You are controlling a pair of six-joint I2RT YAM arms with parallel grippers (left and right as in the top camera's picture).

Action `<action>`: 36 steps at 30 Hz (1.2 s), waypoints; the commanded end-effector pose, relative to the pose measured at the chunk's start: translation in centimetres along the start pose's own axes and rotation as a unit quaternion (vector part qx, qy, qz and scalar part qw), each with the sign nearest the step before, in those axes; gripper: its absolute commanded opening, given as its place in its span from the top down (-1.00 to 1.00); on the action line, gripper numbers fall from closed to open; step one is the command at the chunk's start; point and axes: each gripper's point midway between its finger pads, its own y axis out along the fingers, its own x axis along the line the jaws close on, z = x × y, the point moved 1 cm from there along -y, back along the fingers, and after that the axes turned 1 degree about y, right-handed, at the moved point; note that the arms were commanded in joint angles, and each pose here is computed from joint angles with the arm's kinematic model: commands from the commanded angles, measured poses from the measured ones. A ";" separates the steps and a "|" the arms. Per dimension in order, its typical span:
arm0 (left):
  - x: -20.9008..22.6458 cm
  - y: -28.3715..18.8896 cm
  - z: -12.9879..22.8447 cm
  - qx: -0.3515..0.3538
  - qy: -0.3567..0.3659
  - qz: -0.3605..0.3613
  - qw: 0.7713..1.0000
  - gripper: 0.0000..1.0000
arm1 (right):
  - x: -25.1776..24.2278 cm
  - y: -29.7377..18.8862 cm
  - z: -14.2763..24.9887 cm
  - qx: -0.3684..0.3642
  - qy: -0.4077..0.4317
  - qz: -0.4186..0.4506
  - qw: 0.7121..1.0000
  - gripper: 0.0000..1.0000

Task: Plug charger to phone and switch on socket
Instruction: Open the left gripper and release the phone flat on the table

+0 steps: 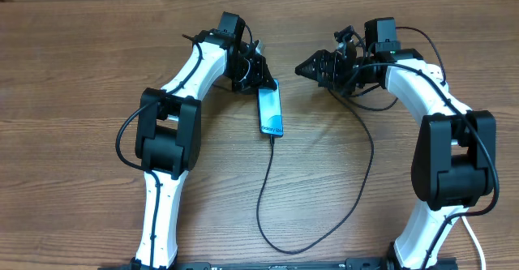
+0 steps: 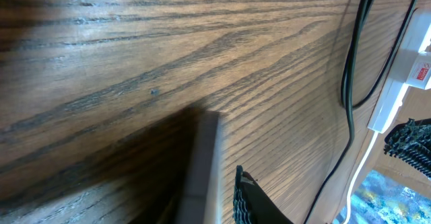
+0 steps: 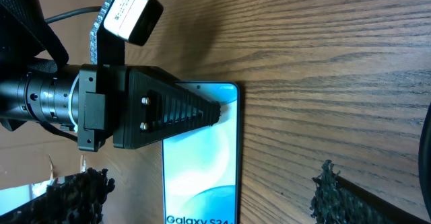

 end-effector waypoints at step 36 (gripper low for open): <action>0.2 0.6 1.2 0.022 -0.026 -0.004 0.999 -0.19 | 0.5 -0.5 -0.5 -0.007 -0.010 0.002 1.000 -1.00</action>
